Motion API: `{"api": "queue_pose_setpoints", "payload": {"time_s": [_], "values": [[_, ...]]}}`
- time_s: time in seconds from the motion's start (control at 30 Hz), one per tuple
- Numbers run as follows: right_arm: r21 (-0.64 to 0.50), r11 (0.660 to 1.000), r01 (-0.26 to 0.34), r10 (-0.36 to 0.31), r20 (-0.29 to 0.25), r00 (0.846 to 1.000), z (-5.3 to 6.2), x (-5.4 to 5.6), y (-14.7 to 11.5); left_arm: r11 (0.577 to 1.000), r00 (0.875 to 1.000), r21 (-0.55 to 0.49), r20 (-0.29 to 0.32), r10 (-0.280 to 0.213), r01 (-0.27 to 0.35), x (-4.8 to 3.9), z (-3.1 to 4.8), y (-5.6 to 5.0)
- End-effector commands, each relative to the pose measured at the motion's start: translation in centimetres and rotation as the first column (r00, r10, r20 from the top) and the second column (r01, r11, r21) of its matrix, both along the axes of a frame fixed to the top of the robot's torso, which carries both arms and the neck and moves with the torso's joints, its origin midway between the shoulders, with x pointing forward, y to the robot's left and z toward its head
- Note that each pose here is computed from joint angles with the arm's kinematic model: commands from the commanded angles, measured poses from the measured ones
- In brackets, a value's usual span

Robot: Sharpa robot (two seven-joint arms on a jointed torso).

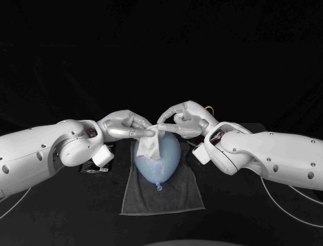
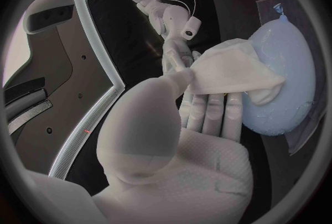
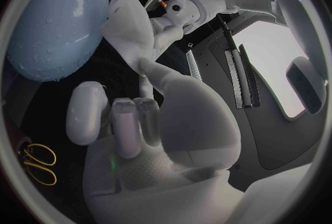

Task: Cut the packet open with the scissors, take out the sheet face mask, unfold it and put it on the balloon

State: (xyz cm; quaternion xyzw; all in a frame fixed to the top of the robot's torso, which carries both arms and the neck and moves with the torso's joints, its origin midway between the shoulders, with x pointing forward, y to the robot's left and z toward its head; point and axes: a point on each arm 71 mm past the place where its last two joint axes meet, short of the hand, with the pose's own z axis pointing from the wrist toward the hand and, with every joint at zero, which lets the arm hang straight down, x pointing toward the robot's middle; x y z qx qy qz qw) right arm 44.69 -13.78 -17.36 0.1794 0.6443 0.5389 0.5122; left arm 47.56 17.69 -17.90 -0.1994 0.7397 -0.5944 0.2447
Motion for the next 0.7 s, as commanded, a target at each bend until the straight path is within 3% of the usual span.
{"api": "queue_pose_setpoints", "payload": {"time_s": [0.03,0.33,0.7], "values": [[0.014,0.997,0.072,-0.072,0.015,0.997,0.16,0.17,-0.43,1.000,1.000,-0.007,0.002,-0.002,0.002,-0.03,0.09,-0.11],[-0.014,0.997,0.078,-0.078,0.007,0.997,0.04,0.10,-0.40,1.000,1.000,-0.008,0.002,-0.003,0.003,-0.02,0.09,-0.17],[-0.028,1.000,0.001,-0.002,-0.009,1.000,-0.10,-0.16,0.08,1.000,1.000,-0.008,0.001,0.005,-0.005,0.02,0.09,-0.18]]}}
